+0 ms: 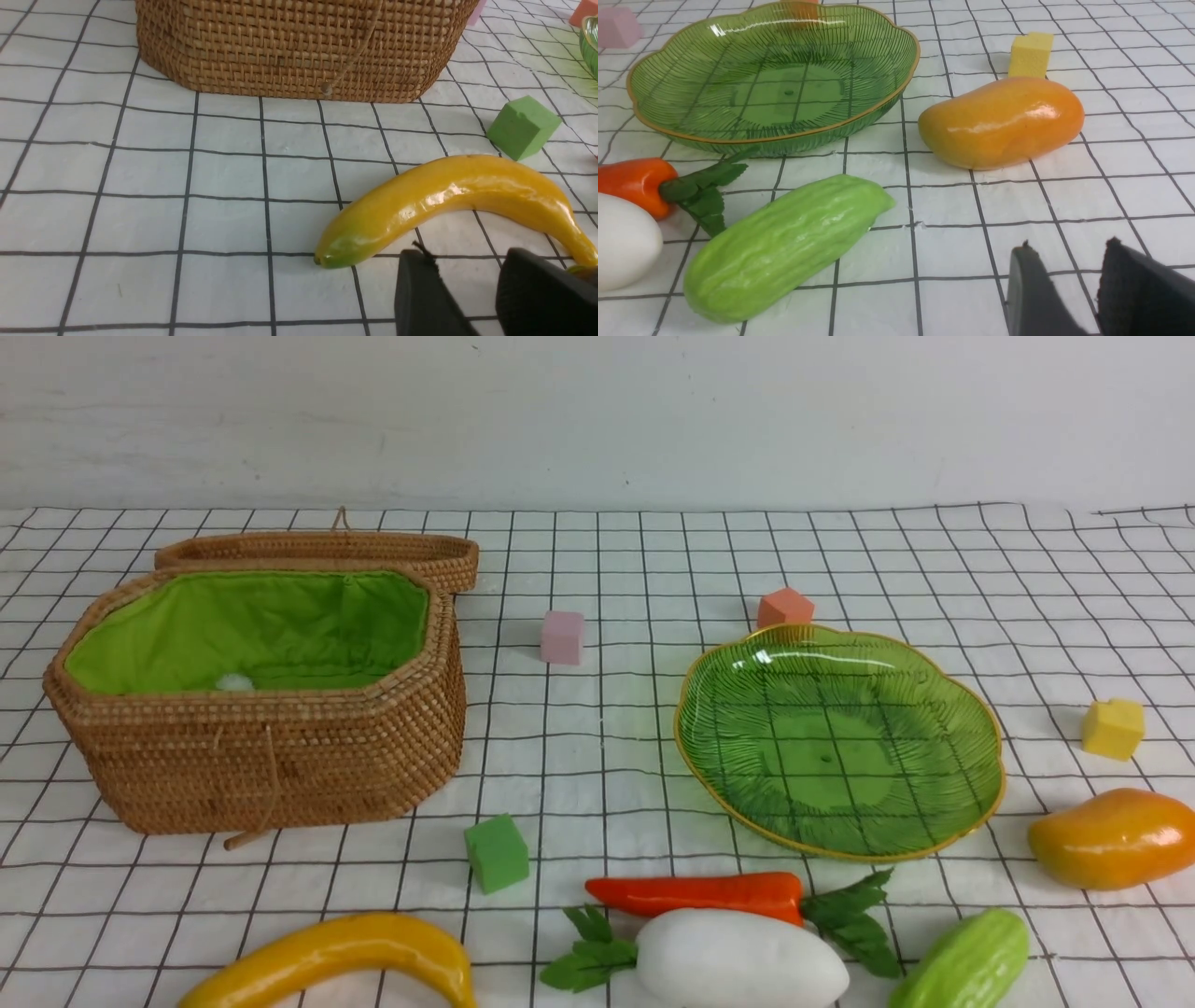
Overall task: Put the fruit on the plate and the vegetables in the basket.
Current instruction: Take a chayote with your right arm and place it on the basket on the left.
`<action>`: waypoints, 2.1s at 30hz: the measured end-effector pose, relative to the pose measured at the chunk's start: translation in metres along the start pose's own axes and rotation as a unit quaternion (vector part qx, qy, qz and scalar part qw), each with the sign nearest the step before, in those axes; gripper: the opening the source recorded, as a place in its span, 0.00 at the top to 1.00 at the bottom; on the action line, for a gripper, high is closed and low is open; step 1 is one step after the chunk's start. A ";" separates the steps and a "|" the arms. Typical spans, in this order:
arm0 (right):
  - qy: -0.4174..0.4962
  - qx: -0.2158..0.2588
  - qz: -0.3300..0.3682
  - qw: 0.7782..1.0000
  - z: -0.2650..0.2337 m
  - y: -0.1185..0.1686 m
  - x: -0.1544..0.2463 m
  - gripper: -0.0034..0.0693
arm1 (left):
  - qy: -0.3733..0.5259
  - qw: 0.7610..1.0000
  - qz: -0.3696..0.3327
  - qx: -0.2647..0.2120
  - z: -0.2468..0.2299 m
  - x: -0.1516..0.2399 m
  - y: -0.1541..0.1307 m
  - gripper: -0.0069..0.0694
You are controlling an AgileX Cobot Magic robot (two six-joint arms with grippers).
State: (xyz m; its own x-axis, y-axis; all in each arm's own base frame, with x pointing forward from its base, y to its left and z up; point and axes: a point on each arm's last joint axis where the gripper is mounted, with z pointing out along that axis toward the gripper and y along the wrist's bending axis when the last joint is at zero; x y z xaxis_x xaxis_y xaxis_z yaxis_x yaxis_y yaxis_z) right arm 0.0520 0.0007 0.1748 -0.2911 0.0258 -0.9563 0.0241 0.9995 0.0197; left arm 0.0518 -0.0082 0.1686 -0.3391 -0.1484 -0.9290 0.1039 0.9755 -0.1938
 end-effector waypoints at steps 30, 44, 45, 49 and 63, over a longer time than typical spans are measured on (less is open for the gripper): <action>-0.280 -0.089 0.240 0.925 -0.066 0.006 -0.155 0.62 | 0.000 1.000 0.000 0.000 0.000 0.000 0.000 0.60; 0.037 -0.097 0.122 0.987 0.011 0.020 -0.214 0.62 | 0.000 1.000 0.000 0.000 0.000 0.000 0.000 0.60; 0.101 -0.112 0.133 0.980 0.022 0.023 -0.205 0.62 | 0.000 1.000 0.000 0.000 0.000 0.000 0.000 0.60; 0.239 -0.138 0.143 0.951 0.046 0.030 -0.184 0.62 | 0.000 1.000 0.000 0.000 0.000 0.000 0.000 0.60; 0.438 -0.050 0.251 0.862 0.141 0.057 -0.126 0.29 | 0.000 1.000 0.000 0.000 0.000 0.000 0.000 0.60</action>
State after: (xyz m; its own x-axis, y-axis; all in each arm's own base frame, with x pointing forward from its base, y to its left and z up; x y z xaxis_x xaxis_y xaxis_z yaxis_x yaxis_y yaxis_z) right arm 0.2251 0.0521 0.2547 -0.8799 0.4137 -0.2336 0.2866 0.8543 0.4336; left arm 0.0518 -0.0082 0.1686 -0.3391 -0.1484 -0.9290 0.1039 0.9755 -0.1938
